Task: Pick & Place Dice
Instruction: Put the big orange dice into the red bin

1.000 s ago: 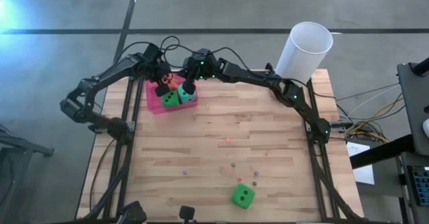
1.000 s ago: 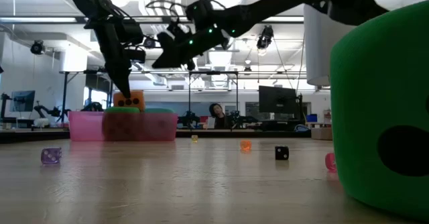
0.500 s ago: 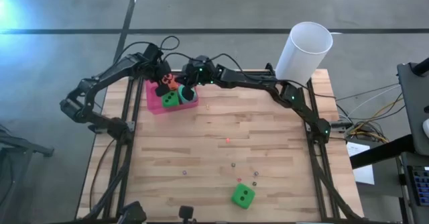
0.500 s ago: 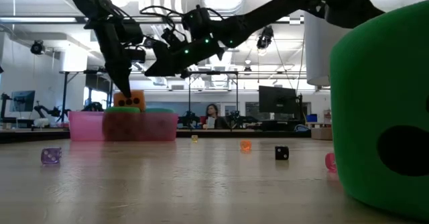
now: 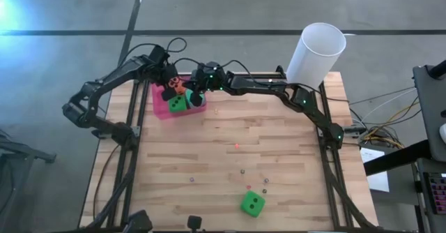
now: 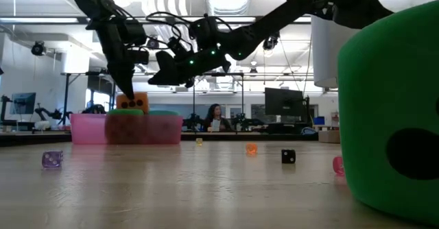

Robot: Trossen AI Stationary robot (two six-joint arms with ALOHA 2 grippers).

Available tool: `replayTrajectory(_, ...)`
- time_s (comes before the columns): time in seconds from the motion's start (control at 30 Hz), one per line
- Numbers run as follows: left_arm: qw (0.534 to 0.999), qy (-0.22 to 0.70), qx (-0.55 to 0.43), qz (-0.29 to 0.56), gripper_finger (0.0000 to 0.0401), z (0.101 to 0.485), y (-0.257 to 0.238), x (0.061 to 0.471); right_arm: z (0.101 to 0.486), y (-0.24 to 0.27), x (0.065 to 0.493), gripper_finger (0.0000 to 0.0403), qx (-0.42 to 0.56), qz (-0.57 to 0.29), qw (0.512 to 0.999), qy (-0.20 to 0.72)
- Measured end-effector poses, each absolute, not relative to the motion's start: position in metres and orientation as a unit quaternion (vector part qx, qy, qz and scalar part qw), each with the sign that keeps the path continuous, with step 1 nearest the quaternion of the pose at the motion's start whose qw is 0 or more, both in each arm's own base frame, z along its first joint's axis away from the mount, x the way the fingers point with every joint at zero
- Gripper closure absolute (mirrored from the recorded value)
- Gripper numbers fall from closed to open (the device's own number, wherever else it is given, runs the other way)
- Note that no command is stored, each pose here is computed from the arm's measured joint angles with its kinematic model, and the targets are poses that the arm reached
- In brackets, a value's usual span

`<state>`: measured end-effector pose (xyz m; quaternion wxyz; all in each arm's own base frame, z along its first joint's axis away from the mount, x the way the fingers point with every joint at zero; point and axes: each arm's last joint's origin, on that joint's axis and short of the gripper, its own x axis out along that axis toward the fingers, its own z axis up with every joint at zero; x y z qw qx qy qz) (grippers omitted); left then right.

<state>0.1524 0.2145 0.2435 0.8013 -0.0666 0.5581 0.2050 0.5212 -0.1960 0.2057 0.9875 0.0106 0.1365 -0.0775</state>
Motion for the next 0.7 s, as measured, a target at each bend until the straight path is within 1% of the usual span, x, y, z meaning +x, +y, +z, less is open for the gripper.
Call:
replayTrajectory(0.13, 0.808, 0.552, -0.075, 0.193, 0.0003, 0.243, 0.213, 0.153, 0.203, -0.195, 0.523, 0.0376, 0.011, -0.081, 0.988, 0.135)
replayTrajectory(0.37, 0.814, 0.546, -0.084, 0.179, 0.0006, 0.243, 0.212, 0.153, 0.187, -0.193, 0.533, 0.0376, 0.014, -0.081, 0.987, 0.137)
replayTrajectory(0.5, 0.813, 0.549, -0.088, 0.174, 0.0003, 0.243, 0.211, 0.153, 0.191, -0.19, 0.536, 0.0376, 0.019, -0.078, 0.988, 0.13)
replayTrajectory(0.7, 0.813, 0.551, -0.089, 0.168, 0.0005, 0.242, 0.209, 0.154, 0.207, -0.189, 0.54, 0.0376, 0.002, -0.076, 0.991, 0.106)
